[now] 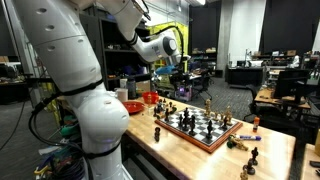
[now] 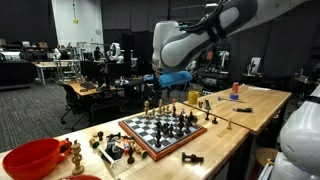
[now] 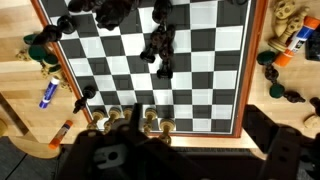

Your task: Pick up the black pawn and place it next to the black bishop

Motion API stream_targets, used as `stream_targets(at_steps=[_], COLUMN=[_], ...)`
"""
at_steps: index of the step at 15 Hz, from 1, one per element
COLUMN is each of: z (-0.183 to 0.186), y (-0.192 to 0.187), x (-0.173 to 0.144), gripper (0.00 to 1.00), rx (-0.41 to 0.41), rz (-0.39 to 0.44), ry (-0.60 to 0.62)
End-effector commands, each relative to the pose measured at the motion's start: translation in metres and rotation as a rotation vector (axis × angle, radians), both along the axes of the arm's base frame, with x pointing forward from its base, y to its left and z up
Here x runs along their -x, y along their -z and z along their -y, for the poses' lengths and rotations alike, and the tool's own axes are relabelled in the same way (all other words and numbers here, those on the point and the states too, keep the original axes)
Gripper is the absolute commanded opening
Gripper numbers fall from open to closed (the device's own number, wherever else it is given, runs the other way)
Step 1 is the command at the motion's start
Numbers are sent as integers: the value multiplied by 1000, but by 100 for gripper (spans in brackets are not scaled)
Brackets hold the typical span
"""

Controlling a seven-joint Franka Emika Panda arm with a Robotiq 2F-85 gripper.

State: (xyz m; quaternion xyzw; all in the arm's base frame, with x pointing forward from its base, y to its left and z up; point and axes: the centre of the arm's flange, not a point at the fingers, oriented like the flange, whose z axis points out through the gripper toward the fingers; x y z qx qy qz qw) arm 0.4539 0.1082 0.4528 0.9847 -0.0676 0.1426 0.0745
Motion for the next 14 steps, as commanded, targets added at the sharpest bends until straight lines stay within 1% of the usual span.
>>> stream_targets(at_steps=[1, 7, 10, 14], z=[-1, 7, 16, 28], y=[10, 50, 72, 91], x=[-16, -55, -74, -97], gripper=[100, 100, 100, 100], rx=[-4, -9, -18, -24], rz=[-45, -163, -222, -285], ry=[-33, -36, -23, -6])
